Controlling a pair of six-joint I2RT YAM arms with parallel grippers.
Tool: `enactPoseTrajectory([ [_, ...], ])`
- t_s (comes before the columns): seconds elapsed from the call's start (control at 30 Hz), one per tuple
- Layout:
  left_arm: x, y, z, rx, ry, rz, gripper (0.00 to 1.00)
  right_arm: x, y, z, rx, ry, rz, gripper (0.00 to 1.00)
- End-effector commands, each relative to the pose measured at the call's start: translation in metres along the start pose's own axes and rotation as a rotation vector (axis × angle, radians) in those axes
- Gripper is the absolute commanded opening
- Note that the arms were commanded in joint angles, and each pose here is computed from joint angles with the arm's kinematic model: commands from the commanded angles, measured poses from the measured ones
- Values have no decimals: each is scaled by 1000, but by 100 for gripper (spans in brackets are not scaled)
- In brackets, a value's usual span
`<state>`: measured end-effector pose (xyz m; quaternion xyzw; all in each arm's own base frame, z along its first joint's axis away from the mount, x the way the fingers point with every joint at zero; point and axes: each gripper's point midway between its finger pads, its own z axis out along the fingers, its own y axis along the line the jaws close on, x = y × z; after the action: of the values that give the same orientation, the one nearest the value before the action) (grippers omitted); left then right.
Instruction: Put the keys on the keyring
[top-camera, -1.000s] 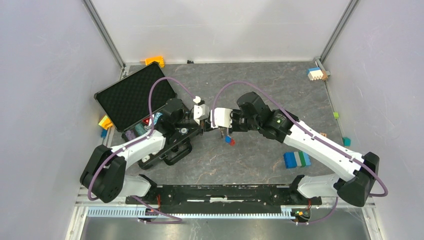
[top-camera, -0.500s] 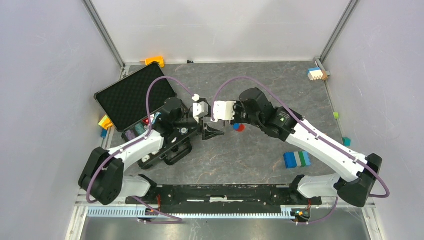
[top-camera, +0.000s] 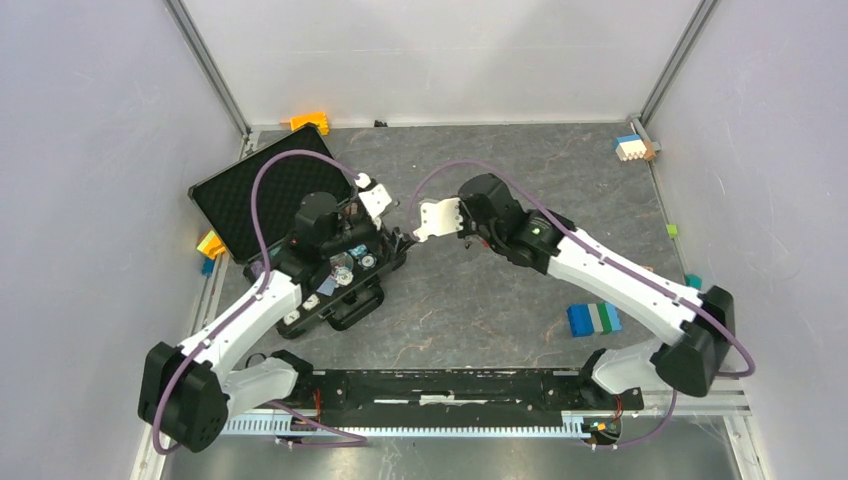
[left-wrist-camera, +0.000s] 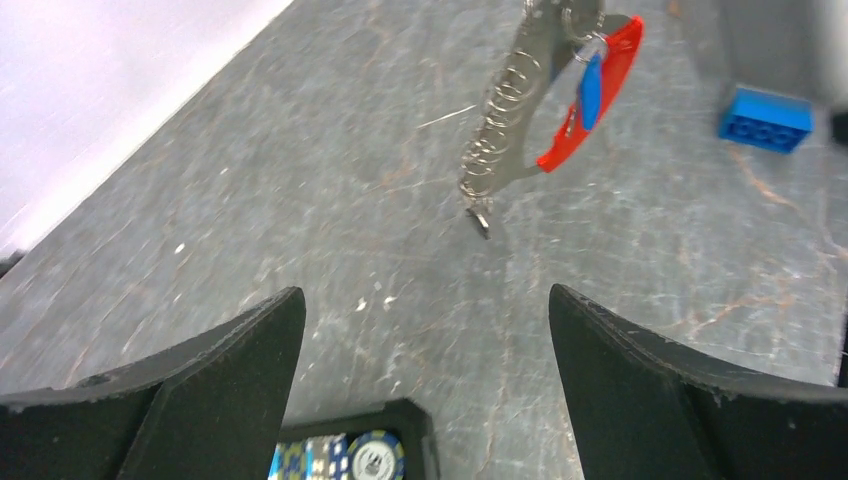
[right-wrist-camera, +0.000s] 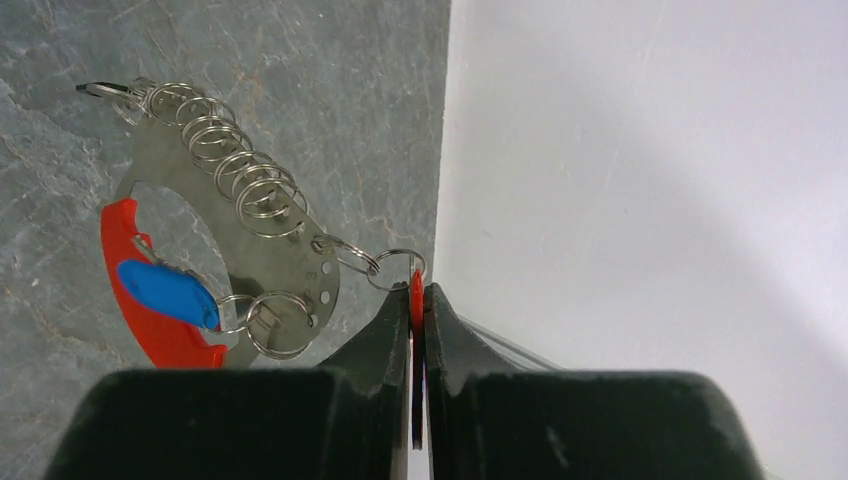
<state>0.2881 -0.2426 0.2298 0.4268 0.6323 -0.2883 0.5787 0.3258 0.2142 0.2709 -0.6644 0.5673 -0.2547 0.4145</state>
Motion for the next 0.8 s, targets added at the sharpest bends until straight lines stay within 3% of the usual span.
enactPoseTrajectory([
  [0.0,11,36,-22,-220,79,-17,97,-11,-29,19,66,2,17,0],
  [0.2,20,56,-43,-336,101,-49,100,9,-4,69,-55,46,44,0],
  [0.6,25,44,-45,-275,117,-25,100,137,116,147,-358,304,66,0],
  [0.77,27,41,-44,-253,125,-21,100,181,139,160,-402,412,49,0],
])
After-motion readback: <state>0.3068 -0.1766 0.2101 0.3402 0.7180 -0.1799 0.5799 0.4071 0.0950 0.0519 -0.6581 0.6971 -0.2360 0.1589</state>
